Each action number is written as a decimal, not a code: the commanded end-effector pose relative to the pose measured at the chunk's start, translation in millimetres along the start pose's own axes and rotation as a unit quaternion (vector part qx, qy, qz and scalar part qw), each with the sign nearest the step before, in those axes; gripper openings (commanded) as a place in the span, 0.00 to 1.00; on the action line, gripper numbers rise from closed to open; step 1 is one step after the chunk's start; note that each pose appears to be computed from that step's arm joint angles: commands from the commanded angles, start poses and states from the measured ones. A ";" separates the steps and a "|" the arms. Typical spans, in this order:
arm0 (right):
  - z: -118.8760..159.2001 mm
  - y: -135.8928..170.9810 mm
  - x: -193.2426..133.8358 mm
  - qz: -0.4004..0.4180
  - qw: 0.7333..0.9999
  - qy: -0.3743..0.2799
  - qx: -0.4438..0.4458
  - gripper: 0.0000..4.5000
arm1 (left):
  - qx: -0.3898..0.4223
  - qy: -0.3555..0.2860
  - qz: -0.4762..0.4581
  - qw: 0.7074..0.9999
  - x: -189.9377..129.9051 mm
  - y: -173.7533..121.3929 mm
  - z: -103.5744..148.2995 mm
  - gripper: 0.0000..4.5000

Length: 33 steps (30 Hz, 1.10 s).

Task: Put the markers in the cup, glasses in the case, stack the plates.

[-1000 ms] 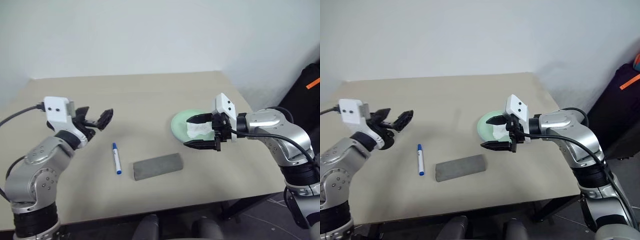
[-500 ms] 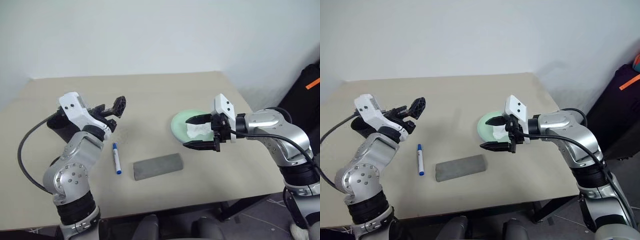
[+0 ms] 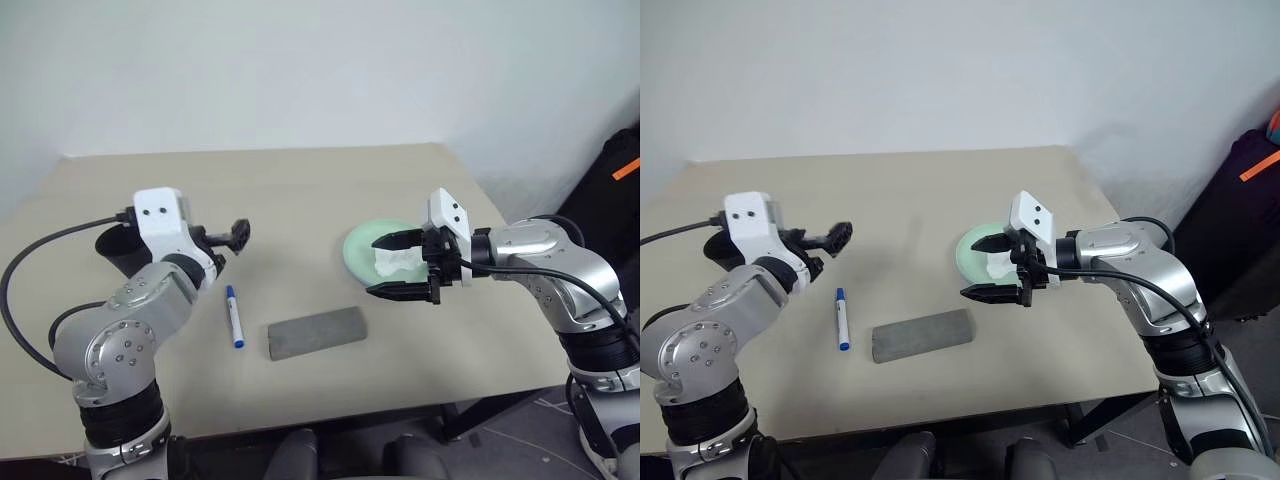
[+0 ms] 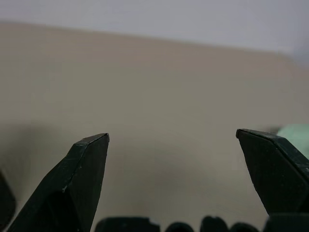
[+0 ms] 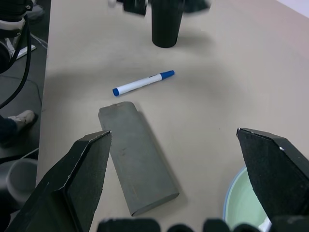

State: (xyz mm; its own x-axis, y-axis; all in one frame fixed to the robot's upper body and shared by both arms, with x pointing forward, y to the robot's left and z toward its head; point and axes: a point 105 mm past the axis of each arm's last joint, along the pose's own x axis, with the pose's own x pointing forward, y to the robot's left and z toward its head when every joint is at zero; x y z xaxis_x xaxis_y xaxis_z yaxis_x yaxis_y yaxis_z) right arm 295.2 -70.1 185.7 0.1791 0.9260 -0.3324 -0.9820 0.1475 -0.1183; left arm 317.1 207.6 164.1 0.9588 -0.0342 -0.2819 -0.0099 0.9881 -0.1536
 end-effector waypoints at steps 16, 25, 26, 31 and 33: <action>11.0 1.1 -6.1 0.004 1.000 -0.006 -0.018 1.00 | -0.018 0.140 0.135 0.981 -7.5 16.0 -55.2 1.00; 11.7 1.0 -4.9 0.004 1.000 -0.008 -0.021 1.00 | -0.033 0.183 0.148 0.971 -11.1 19.7 -82.6 1.00; 11.8 1.0 -4.6 0.004 1.000 -0.009 -0.021 1.00 | -0.037 0.184 0.150 0.971 -11.2 19.9 -83.5 1.00; 11.9 1.3 -3.1 0.005 1.000 -0.010 -0.020 1.00 | -0.050 0.188 0.160 0.968 -9.1 20.2 -84.7 1.00; 11.8 1.7 -1.9 0.005 1.000 -0.010 -0.020 1.00 | -0.048 0.189 0.166 0.967 -7.1 21.8 -82.7 1.00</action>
State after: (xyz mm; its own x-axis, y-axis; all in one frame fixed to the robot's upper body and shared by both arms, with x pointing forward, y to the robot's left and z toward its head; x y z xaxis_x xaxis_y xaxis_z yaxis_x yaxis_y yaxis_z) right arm 293.1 -70.2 184.5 0.1589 0.9269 -0.3401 -0.9860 0.1313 -0.1026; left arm 282.0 214.2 74.2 0.7108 0.1877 -0.6779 -0.3356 0.9375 -0.0922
